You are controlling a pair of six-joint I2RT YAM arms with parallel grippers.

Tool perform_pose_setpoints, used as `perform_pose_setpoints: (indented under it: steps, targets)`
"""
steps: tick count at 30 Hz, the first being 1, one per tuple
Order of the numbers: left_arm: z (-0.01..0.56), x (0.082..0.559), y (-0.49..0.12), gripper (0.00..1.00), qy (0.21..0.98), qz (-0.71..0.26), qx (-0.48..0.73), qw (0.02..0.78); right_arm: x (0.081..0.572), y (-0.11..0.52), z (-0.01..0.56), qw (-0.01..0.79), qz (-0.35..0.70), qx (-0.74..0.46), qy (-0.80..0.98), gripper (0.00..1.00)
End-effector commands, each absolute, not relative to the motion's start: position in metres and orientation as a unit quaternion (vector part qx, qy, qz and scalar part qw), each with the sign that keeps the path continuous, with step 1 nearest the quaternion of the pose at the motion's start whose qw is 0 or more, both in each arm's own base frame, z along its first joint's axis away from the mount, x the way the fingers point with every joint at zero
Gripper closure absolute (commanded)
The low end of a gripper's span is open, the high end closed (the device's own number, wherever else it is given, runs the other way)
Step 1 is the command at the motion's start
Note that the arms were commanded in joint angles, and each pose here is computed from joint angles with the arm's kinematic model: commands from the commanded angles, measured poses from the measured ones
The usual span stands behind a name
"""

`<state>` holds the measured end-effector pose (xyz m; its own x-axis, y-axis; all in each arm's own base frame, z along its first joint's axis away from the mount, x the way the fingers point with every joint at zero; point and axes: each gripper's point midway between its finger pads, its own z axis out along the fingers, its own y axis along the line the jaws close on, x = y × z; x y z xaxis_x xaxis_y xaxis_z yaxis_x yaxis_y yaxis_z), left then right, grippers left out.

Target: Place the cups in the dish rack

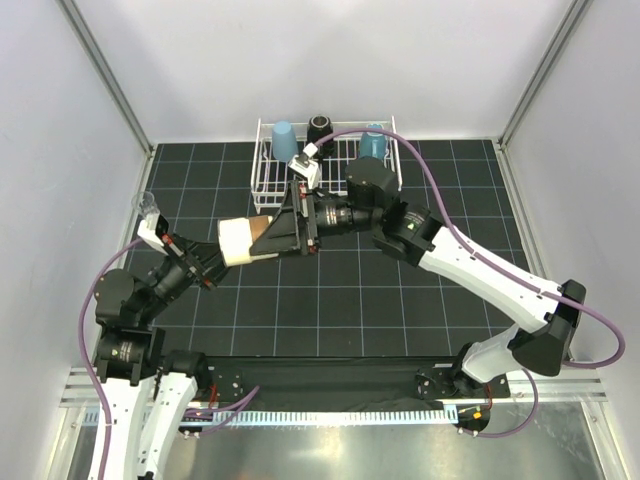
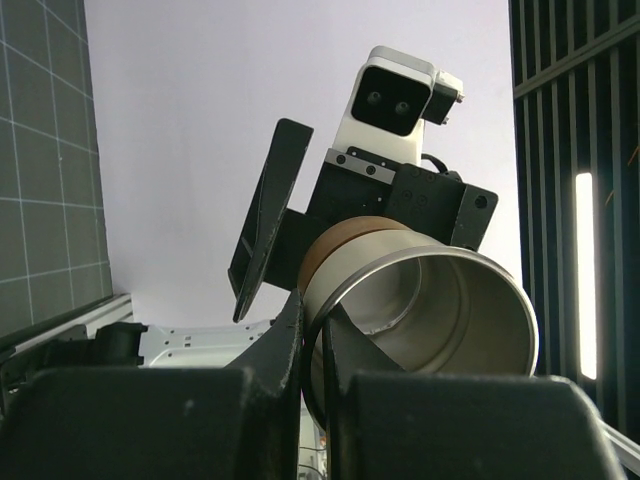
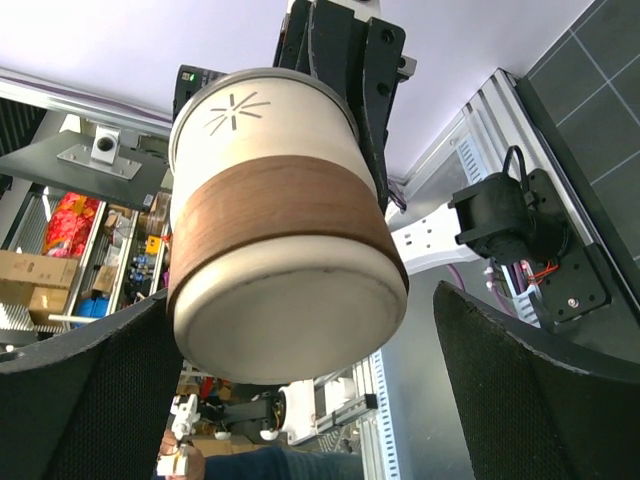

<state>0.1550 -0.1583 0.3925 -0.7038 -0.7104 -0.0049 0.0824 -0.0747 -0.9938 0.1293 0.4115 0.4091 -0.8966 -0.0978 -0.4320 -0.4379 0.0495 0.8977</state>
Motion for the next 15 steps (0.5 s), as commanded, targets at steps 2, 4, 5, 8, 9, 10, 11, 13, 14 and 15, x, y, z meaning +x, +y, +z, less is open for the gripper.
perform_pose_setpoints:
  steps: [2,4,5,8,9,10,11,13,14,15]
  targets:
    - [0.401,0.150,-0.162,1.00,0.610,-0.703,-0.227,0.287,0.134,0.414,0.441,0.167,0.687,-0.199,0.679,0.00]
    - [0.398,0.150,-0.163,1.00,0.611,-0.703,-0.229,0.284,0.137,0.414,0.444,0.174,0.690,-0.197,0.675,0.00]
    - [0.397,0.151,-0.163,1.00,0.611,-0.703,-0.231,0.282,0.139,0.414,0.447,0.177,0.692,-0.196,0.672,0.00]
    - [0.398,0.149,-0.162,1.00,0.610,-0.704,-0.230,0.283,0.145,0.412,0.451,0.184,0.694,-0.189,0.670,0.00]
    - [0.398,0.147,-0.162,1.00,0.609,-0.705,-0.228,0.282,0.145,0.412,0.451,0.183,0.695,-0.189,0.669,0.00]
    - [0.397,0.148,-0.162,1.00,0.609,-0.705,-0.230,0.281,0.145,0.412,0.452,0.182,0.697,-0.190,0.667,0.01]
    - [0.397,0.147,-0.162,1.00,0.608,-0.706,-0.231,0.281,0.143,0.412,0.454,0.179,0.701,-0.194,0.663,0.02]
    - [0.397,0.146,-0.162,1.00,0.607,-0.707,-0.231,0.280,0.142,0.412,0.454,0.174,0.702,-0.194,0.663,0.05]
    - [0.397,0.146,-0.162,1.00,0.607,-0.707,-0.231,0.279,0.141,0.412,0.453,0.172,0.701,-0.195,0.664,0.05]
    - [0.397,0.146,-0.162,1.00,0.607,-0.707,-0.230,0.280,0.141,0.412,0.452,0.173,0.700,-0.196,0.664,0.07]
